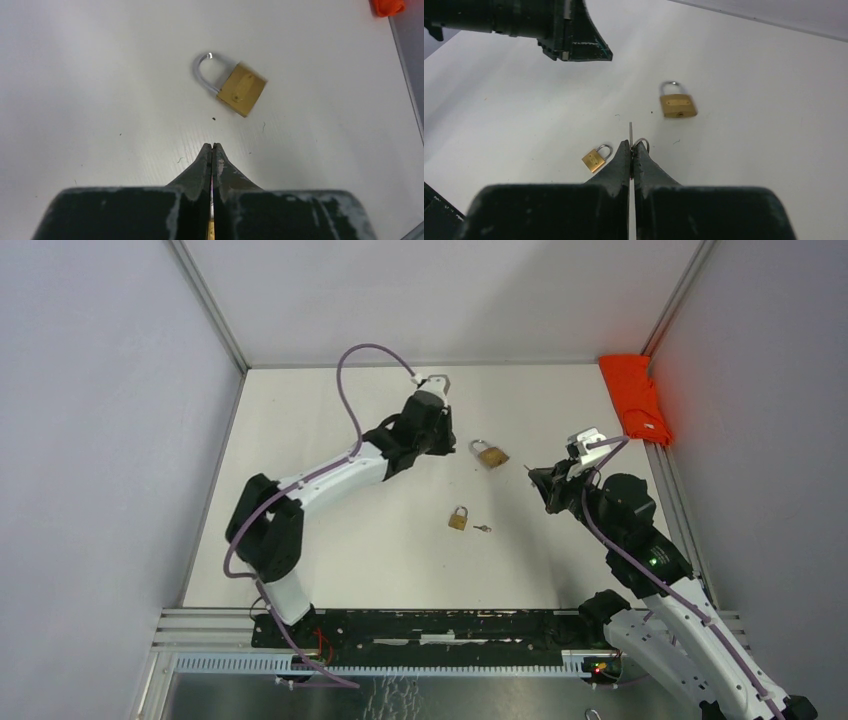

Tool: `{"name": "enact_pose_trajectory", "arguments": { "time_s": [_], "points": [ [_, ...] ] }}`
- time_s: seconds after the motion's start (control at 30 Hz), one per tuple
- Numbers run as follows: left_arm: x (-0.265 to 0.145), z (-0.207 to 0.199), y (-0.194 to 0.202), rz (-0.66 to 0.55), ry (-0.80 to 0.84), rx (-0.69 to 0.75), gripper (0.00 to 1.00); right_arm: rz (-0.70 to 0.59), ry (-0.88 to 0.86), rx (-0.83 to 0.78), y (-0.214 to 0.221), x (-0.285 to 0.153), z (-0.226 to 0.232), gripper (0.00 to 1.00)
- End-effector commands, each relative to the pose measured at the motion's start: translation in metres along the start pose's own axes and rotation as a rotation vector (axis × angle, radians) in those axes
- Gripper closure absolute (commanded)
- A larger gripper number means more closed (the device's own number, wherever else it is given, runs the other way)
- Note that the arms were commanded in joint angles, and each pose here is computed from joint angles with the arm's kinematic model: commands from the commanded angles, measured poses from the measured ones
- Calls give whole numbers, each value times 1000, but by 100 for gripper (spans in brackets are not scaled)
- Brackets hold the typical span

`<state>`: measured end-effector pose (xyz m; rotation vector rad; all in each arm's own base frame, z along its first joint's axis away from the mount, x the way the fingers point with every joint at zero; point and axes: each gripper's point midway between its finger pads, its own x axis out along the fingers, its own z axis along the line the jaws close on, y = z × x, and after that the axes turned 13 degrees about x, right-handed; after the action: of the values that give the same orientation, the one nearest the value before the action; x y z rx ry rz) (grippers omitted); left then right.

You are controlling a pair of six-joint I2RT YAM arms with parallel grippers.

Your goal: Unlock with the key

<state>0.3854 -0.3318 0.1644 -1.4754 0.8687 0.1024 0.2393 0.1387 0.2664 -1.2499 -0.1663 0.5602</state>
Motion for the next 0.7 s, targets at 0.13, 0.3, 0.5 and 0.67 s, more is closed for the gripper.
{"name": "enact_pose_trajectory", "arguments": {
  "time_s": [0.13, 0.3, 0.5, 0.67],
  "points": [
    [5, 32, 47, -51, -24, -82, 98, -64, -3, 7, -21, -1, 4, 100],
    [16, 22, 43, -14, 66, 37, 95, -83, 77, 23, -26, -5, -9, 100],
    [46, 10, -26, -27, 86, 213, 76, -119, 108, 42, -41, -11, -11, 100],
    [106, -2, -33, 43, 139, 294, 74, -122, 135, 34, -47, -12, -14, 100]
  ]
}}
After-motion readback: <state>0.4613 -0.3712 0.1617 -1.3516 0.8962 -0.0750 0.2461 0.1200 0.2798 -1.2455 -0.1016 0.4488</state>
